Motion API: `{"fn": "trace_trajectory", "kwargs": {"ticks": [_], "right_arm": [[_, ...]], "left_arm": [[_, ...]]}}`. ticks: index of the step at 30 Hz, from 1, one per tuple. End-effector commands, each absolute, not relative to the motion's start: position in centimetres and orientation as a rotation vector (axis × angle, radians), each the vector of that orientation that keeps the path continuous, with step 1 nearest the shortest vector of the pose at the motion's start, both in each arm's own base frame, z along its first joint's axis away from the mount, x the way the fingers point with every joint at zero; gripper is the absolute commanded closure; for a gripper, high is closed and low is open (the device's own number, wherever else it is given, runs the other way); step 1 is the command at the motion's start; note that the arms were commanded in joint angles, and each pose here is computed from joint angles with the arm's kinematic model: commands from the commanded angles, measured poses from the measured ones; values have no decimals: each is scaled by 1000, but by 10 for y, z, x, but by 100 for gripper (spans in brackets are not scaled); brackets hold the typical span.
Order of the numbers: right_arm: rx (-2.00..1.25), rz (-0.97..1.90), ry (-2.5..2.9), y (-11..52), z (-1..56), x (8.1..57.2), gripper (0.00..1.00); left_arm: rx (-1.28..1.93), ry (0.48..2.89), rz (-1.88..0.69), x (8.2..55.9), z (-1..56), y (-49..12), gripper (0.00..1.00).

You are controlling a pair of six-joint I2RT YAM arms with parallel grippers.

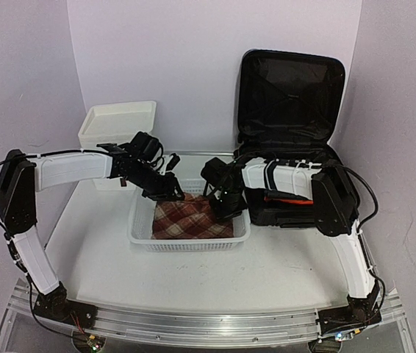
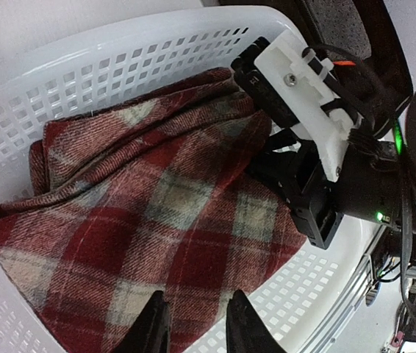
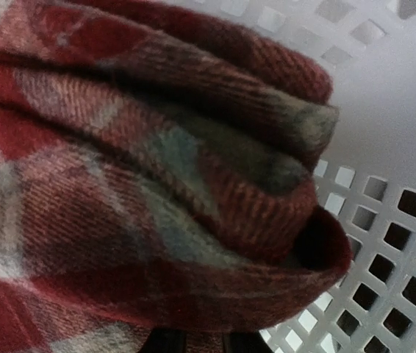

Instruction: Open, take out, and arrange the luggage

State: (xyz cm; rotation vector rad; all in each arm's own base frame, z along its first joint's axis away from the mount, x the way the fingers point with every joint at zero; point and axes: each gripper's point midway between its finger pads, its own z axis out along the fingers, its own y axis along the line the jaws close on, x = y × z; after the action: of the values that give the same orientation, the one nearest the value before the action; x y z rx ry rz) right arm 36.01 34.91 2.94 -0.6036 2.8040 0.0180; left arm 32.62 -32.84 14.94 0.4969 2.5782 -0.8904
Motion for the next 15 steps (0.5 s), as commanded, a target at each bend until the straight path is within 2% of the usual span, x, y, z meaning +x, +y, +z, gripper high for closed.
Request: {"fn": "trace_trajectory", "kwargs": {"ticks": [1, 7, 10, 15], "right_arm": [[-540, 124, 2690, 356, 71, 377, 75], [-581, 287, 2665, 354, 118, 351, 56], [-601, 335, 2629, 348, 143, 339, 47], [-616, 341, 2577, 326, 172, 330, 38]], "left_arm": [[460, 2550, -943, 344, 147, -344, 74], [445, 2588, -867, 363, 120, -348, 75], [436, 2601, -758, 376, 104, -340, 67], [424, 2658, -564, 395, 75, -316, 63]]}}
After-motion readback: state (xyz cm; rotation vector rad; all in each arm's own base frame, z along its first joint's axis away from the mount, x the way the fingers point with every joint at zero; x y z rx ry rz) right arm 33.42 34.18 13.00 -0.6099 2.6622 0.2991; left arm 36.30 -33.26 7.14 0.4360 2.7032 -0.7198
